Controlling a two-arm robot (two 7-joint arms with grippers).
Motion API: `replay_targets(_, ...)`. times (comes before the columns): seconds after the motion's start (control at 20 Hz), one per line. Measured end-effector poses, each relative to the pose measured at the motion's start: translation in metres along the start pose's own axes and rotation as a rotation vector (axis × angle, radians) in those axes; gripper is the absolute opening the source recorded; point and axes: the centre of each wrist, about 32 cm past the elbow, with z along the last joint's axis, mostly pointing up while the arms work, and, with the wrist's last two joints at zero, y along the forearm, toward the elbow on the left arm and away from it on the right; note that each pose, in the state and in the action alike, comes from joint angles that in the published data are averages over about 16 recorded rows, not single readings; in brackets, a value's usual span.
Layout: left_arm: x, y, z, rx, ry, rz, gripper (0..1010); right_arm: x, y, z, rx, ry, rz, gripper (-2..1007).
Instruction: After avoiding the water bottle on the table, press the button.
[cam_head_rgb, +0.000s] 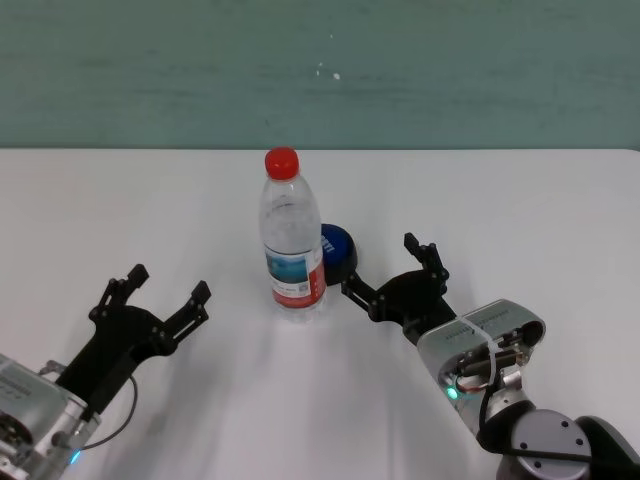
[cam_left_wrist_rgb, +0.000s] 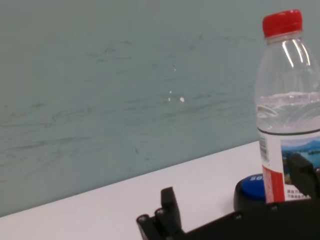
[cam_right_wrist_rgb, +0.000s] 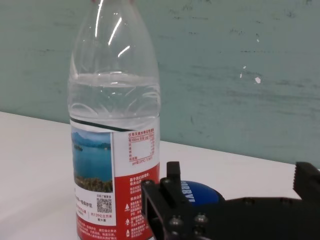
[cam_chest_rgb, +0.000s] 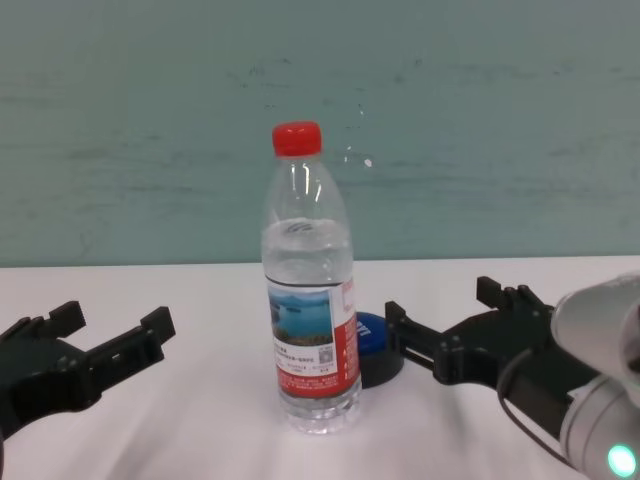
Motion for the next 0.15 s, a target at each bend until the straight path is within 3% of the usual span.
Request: replay_targets(0.15,0.0,0.0,0.0,0.0,0.0,0.0,1010,0.0002,0.0001,0.0,0.0,0.0,0.0,1004)
